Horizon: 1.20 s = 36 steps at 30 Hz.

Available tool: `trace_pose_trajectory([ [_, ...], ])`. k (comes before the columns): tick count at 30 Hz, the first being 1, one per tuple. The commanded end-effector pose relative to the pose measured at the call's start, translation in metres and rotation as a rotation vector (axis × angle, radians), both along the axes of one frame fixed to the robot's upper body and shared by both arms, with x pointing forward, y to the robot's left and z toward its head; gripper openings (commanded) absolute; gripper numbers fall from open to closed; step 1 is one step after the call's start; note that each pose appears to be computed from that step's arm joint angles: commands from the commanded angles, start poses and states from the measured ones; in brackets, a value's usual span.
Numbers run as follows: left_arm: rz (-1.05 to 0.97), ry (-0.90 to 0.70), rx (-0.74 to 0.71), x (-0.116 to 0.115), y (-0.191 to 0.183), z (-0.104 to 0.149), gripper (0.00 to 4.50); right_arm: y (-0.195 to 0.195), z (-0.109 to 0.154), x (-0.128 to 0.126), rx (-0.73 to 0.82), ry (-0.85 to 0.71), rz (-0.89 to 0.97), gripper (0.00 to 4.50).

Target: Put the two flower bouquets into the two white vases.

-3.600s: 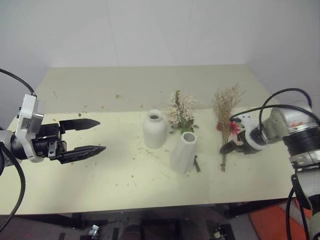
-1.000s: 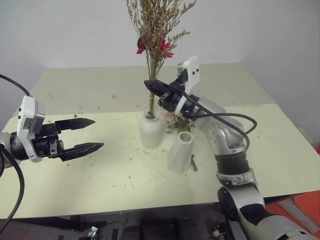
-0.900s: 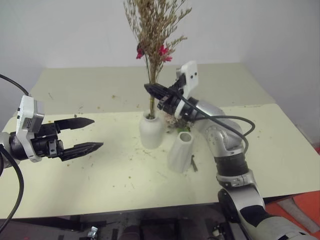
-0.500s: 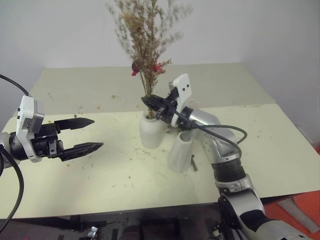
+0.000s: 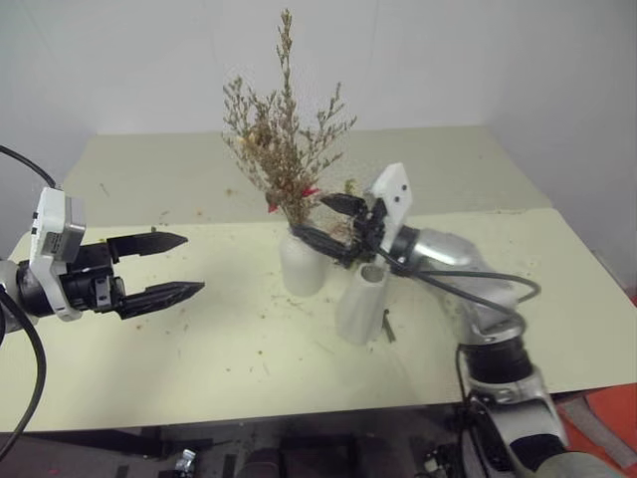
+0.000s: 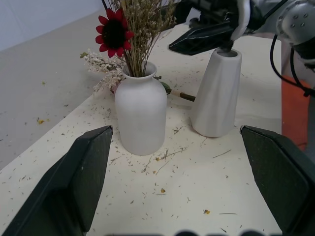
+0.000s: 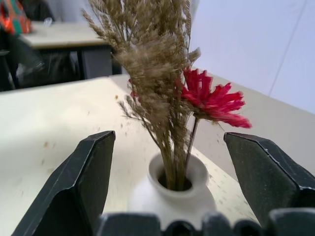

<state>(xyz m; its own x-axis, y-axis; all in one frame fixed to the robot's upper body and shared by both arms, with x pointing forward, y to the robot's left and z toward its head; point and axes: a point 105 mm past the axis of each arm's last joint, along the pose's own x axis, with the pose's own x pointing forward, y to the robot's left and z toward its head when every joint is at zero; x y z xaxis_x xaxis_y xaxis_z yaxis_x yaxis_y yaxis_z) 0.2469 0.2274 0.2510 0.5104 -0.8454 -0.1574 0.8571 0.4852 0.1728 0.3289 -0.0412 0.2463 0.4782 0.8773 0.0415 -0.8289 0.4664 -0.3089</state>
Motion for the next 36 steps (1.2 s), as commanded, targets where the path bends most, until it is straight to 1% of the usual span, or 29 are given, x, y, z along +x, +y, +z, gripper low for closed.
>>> trace_pose_trajectory([
  [1, -0.008, -0.030, 0.023, 0.001, -0.001, 0.007, 4.50, -0.020, 0.014, -0.012, -0.059, -0.031, -0.005, 4.21],
  [4, -0.013, -0.029, 0.022, 0.001, -0.002, 0.007, 4.50, -0.045, 0.025, -0.010, -0.077, 0.013, -0.064, 4.21],
  [8, -0.017, -0.027, 0.020, 0.002, -0.003, 0.005, 4.50, -0.077, 0.041, 0.000, -0.085, 0.129, -0.195, 4.21],
  [11, -0.020, -0.027, 0.019, 0.003, -0.003, 0.005, 4.50, -0.095, 0.045, 0.011, -0.135, 0.258, -0.318, 4.21],
  [15, -0.032, -0.028, 0.017, 0.006, -0.005, 0.005, 4.50, -0.108, 0.048, 0.032, -0.160, 0.502, -0.472, 4.21],
  [19, -0.035, -0.033, 0.017, 0.007, -0.006, 0.004, 4.50, -0.103, 0.044, 0.046, -0.210, 0.685, -0.553, 4.21],
  [22, -0.036, -0.034, 0.014, 0.006, -0.006, 0.003, 4.50, -0.092, 0.037, 0.051, -0.256, 0.774, -0.548, 4.21],
  [29, -0.021, -0.035, 0.000, 0.001, -0.007, -0.002, 4.50, -0.077, 0.012, 0.072, -0.344, 0.867, -0.590, 4.21],
  [36, -0.006, -0.038, -0.009, -0.003, -0.007, -0.004, 4.50, -0.064, -0.008, 0.076, -0.427, 0.919, -0.579, 4.21],
])
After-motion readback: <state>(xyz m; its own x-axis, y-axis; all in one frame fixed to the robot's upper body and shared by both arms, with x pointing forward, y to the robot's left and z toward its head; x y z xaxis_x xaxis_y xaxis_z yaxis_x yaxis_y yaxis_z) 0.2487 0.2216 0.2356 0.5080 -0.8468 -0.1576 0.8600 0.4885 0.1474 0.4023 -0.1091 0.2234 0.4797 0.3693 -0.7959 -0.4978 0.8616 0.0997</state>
